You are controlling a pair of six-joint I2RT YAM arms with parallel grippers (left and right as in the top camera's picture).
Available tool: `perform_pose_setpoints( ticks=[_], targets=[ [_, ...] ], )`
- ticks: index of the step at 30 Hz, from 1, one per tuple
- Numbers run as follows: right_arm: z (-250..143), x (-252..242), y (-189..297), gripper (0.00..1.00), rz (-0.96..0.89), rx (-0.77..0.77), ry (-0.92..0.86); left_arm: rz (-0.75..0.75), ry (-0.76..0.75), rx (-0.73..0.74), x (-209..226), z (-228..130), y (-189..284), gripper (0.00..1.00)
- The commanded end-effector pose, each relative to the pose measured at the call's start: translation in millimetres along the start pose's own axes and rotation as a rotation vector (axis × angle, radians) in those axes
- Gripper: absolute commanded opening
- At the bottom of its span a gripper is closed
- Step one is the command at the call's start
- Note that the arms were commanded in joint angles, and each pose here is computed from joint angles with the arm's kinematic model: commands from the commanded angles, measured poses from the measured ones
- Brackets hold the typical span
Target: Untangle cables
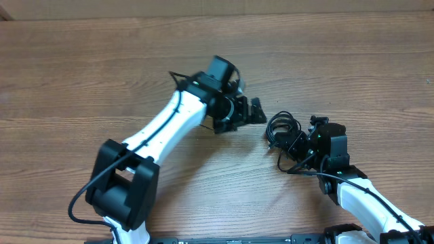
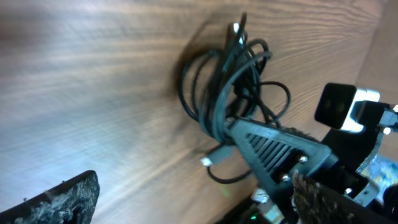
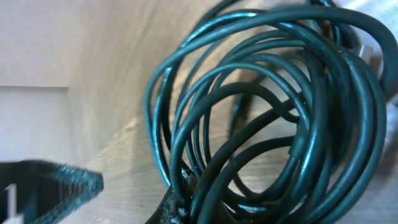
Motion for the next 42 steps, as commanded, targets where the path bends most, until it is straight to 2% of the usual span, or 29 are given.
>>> perform_pose_setpoints(
  ticks=[1, 4, 9, 13, 17, 22, 30, 36, 40, 42],
  targets=[
    [4, 0, 2, 0.04, -0.014, -0.024, 0.047, 0.043, 0.168, -0.001, -11, -5, -16, 0.99],
    [2, -5, 2, 0.04, -0.035, -0.013, 0.060, 0.072, 0.229, 0.016, -11, -11, -32, 0.99],
    [0, -7, 2, 0.04, -0.041, -0.001, 0.055, 0.132, 0.415, 0.047, 7, -17, -59, 1.00],
    [-2, -7, 2, 0.04, -0.043, 0.009, 0.051, 0.127, 0.481, 0.051, 17, -12, -80, 1.00],
    [-2, -8, 2, 0.04, -0.044, 0.010, 0.050, 0.054, 0.448, 0.045, 13, -2, -98, 0.87],
    [-3, -7, 2, 0.04, -0.043, 0.014, 0.050, 0.081, 0.382, 0.047, 18, -6, -113, 0.73],
    [-5, -6, 2, 0.04, -0.035, 0.029, 0.049, 0.142, 0.299, 0.031, 16, -15, -127, 0.64],
    [-5, -6, 2, 0.04, -0.035, 0.029, 0.049, 0.166, 0.323, 0.024, 10, -22, -134, 0.52],
    [-7, -5, 2, 0.04, -0.026, 0.048, 0.049, 0.234, 0.373, -0.046, 19, -16, -133, 0.36],
    [-11, -4, 3, 0.04, -0.014, 0.071, 0.049, 0.250, 0.382, -0.075, 21, -12, -132, 0.18]
  ],
)
Point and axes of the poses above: each gripper's point midway between its finger pads, its own y axis back along the fingers, its own x axis along the line the jaws close on, z = x × y, the point moved 3 cm from there along y, back along the fingers, and after that the axes turned 14 degrees about -y, right-handed, at the moved point
